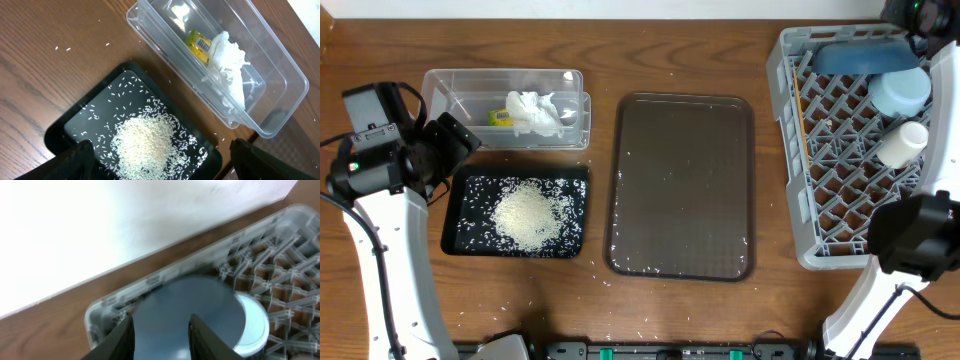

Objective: Sort waste into correct bins and load items into the dishwasher rack
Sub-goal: 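Carry the blue plate into the grey rack and stand it upright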

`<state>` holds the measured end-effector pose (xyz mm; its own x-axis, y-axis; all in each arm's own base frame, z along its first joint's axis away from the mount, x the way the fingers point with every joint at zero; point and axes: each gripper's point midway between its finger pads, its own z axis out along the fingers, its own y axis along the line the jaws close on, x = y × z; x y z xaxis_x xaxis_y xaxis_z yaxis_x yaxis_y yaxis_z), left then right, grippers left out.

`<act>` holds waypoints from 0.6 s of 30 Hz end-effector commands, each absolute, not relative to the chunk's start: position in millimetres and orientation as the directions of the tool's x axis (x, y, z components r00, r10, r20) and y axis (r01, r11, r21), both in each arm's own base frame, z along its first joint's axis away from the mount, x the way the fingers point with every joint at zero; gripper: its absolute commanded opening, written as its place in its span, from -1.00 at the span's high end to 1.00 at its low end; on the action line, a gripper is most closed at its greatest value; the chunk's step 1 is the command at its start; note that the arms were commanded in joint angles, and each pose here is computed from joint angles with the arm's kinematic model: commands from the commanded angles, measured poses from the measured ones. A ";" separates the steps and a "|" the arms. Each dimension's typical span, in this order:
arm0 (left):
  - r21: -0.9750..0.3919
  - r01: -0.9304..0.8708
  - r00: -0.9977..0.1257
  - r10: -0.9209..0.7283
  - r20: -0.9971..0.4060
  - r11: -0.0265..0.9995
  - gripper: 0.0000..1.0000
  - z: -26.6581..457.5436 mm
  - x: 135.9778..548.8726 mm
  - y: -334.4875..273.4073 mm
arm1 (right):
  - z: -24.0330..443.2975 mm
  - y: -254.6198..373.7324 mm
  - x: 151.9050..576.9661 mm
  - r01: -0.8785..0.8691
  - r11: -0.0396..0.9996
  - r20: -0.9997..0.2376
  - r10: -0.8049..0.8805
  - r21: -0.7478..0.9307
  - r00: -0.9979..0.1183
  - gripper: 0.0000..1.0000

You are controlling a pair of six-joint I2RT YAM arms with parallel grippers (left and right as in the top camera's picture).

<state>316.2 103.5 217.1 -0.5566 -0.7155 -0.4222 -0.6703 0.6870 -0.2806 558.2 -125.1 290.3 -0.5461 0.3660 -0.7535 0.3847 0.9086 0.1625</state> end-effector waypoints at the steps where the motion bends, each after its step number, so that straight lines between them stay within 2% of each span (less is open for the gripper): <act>1: -0.280 -0.678 -0.548 -0.721 -0.424 0.680 -0.79 219.2 315.3 105.8 | 256.2 -145.2 580.0 0.465 0.876 -0.758 0.391 0.131 -0.523 0.31; 9: -0.280 -0.678 -0.548 -0.721 -0.424 0.680 -0.79 219.2 315.3 105.8 | 194.0 -143.1 605.6 0.458 0.881 -0.719 0.395 0.119 -0.572 0.24; 14: -0.280 -0.678 -0.548 -0.721 -0.424 0.680 -0.79 219.2 315.3 105.8 | 170.1 -136.9 591.9 0.463 0.882 -0.648 0.406 0.092 -0.644 0.24; 18: -0.280 -0.678 -0.548 -0.721 -0.424 0.680 -0.79 219.2 315.3 105.8 | 169.8 -127.6 567.7 0.462 0.884 -0.579 0.413 0.069 -0.703 0.26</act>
<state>316.2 103.5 217.0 -0.5567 -0.7156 -0.4219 -0.6704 0.6869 -0.2805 578.6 -138.9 154.3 -0.6959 0.4089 -0.5903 0.4607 0.8848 0.0697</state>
